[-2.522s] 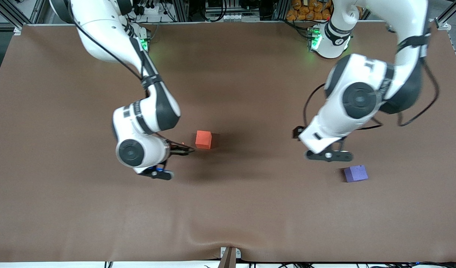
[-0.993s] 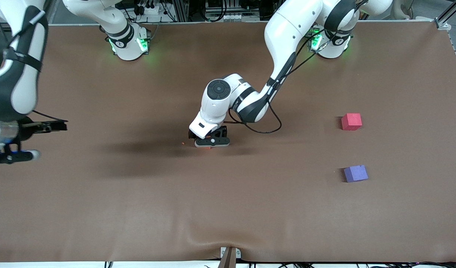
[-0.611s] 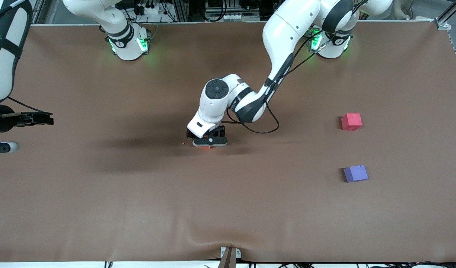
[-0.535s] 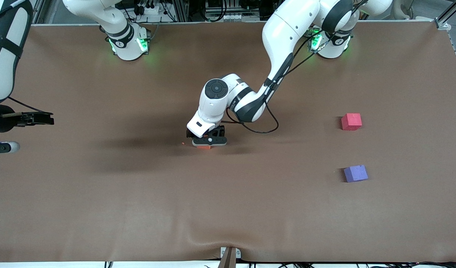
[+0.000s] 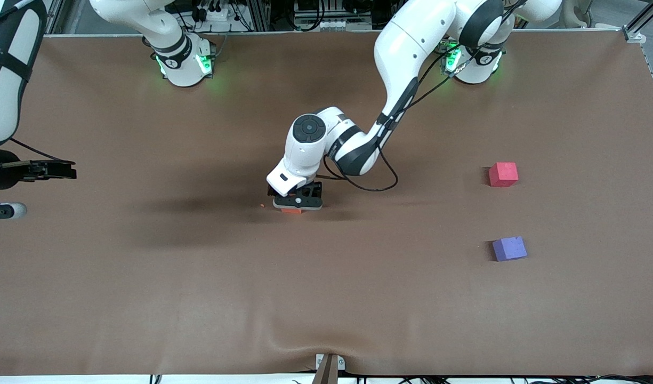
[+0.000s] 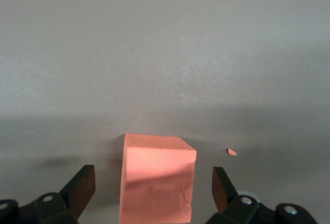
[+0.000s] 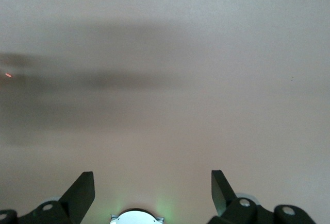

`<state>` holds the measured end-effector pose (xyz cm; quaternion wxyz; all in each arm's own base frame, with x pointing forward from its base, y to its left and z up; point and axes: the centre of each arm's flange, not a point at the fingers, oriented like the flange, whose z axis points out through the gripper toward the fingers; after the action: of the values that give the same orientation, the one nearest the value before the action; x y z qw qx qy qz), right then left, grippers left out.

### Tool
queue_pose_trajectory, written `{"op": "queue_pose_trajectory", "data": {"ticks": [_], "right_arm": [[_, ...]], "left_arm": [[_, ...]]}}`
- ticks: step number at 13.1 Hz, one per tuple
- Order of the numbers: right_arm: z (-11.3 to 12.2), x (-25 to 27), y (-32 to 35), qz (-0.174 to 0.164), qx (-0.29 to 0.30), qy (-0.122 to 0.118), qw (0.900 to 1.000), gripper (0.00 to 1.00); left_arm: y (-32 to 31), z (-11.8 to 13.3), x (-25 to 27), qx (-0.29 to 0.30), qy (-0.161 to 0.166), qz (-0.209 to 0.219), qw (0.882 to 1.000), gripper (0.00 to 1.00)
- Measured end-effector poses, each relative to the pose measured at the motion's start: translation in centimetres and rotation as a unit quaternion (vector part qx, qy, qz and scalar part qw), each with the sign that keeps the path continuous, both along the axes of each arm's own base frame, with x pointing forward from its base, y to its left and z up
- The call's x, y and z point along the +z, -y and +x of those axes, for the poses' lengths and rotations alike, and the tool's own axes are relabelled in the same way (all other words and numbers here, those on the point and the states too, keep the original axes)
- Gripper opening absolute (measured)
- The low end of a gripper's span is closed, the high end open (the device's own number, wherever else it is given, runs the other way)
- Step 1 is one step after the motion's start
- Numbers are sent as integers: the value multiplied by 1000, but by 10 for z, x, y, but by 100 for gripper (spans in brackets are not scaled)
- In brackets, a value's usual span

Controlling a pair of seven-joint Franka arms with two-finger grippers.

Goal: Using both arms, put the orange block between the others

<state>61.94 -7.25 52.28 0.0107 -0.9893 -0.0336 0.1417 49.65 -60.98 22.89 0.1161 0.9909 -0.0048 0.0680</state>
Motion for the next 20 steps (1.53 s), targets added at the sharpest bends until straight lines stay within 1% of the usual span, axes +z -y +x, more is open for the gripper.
{"op": "queue_pose_trajectory", "data": {"ticks": [3,4,5,7,9,11,12,14,15,18,20], "right_arm": [[2,2,16,32,10,9,999,100],[1,7,27,34,13,20,999,100],[0,15,31,33,8,33,999,100],[-2,30,15,23,-13,56,998,100],[-9,31,-12,12,-20,70,997,100],[-20,27,-31,10,-11,74,997,100],[-26,30,-37,9,-8,76,997,100],[-35,46,-44,5,-21,87,996,100],[-41,56,-47,2,-33,91,995,100],[-53,73,-49,-2,-45,92,995,100],[-53,73,-54,-2,-42,92,995,100]], "left_arm": [[4,-5,-6,-18,4,1,1000,100],[3,-4,-9,-22,4,4,1000,100],[2,-4,-14,-23,4,6,1000,100],[3,-6,-22,-24,3,7,1000,100],[6,-11,-27,-28,1,9,1000,100],[7,-14,-32,-30,-1,11,999,98],[7,-14,-34,-30,0,12,999,89],[7,-13,-36,-29,4,7,1000,63],[7,-12,-34,-29,7,6,1000,59],[2,4,-21,-20,27,-3,999,59],[-8,22,15,-1,38,-10,999,59]]}}
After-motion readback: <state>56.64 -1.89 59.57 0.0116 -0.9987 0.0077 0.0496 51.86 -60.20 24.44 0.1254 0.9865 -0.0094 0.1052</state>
